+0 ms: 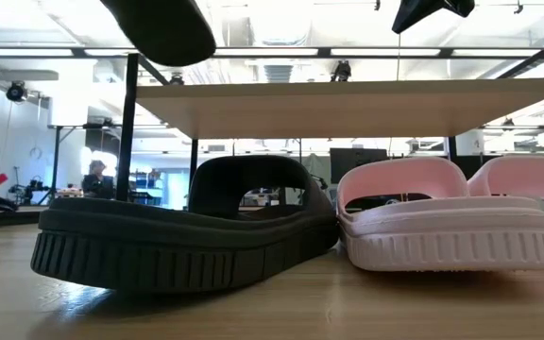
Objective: Pick and place slides into the shelf
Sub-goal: Put the black slide under the shelf
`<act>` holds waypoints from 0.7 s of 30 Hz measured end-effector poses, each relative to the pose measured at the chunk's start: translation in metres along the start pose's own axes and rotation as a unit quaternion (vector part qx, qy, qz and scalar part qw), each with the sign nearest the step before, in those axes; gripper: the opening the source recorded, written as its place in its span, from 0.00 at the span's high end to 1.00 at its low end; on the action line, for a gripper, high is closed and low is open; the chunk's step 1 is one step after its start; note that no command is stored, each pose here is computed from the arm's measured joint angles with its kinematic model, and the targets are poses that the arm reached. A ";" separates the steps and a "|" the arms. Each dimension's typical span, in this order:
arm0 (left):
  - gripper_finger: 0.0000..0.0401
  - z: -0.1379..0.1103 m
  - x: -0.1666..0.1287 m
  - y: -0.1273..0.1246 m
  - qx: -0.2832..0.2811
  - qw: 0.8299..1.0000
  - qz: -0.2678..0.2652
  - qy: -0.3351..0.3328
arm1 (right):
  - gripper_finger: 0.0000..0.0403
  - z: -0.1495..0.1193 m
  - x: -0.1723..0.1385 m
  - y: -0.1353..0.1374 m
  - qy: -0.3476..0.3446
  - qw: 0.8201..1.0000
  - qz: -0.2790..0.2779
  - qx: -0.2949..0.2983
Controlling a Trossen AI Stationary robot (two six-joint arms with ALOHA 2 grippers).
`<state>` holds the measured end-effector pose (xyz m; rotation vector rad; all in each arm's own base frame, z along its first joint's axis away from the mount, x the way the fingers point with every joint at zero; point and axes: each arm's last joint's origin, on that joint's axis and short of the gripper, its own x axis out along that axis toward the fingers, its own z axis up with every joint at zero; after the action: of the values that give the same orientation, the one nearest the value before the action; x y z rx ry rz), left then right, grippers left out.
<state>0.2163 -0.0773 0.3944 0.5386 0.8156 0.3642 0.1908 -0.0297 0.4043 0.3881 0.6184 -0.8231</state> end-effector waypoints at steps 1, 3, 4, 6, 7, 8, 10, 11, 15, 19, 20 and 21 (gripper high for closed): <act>1.00 0.001 -0.002 -0.008 0.002 1.000 -0.018 -0.003 | 0.97 0.000 0.000 0.000 0.000 1.000 0.000 0.000; 1.00 0.004 -0.004 -0.022 -0.014 0.998 -0.059 -0.004 | 0.97 0.000 0.000 0.000 0.000 1.000 0.000 0.000; 1.00 0.005 -0.006 -0.029 -0.023 0.997 -0.079 -0.001 | 0.97 0.000 0.000 0.000 0.000 1.000 0.000 0.000; 1.00 0.012 -0.010 -0.038 -0.045 0.993 -0.106 -0.007 | 0.97 0.000 0.000 0.000 0.001 1.000 0.000 0.000; 1.00 0.016 -0.014 -0.041 -0.058 0.992 -0.115 -0.015 | 0.97 0.000 0.000 0.000 0.001 1.000 0.001 0.000; 1.00 0.020 -0.017 -0.043 -0.070 0.989 -0.127 -0.023 | 0.97 0.000 0.000 0.000 0.002 1.000 0.001 -0.001; 1.00 0.028 -0.023 -0.045 -0.091 0.983 -0.157 -0.040 | 0.97 -0.001 0.000 0.000 0.004 1.000 0.000 -0.002; 1.00 0.033 -0.026 -0.046 -0.103 0.978 -0.176 -0.051 | 0.97 -0.001 0.000 0.000 0.005 1.000 -0.001 -0.003; 1.00 0.048 -0.035 -0.052 -0.134 0.955 -0.250 -0.091 | 0.97 -0.002 0.000 -0.001 0.009 1.000 -0.005 -0.016; 1.00 0.045 -0.030 -0.065 -0.141 0.944 -0.294 -0.037 | 0.97 -0.002 0.000 -0.001 0.009 0.999 -0.005 -0.032; 1.00 0.042 -0.026 -0.071 -0.135 0.947 -0.291 -0.012 | 0.97 -0.002 0.000 -0.001 0.009 0.999 -0.006 -0.035; 1.00 0.038 -0.021 -0.076 -0.126 0.951 -0.283 0.014 | 0.97 -0.002 0.000 -0.001 0.009 0.999 -0.006 -0.038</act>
<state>0.2400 -0.1613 0.3842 0.0464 0.8975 -0.0561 0.1893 -0.0296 0.4025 0.3235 0.6663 -0.8062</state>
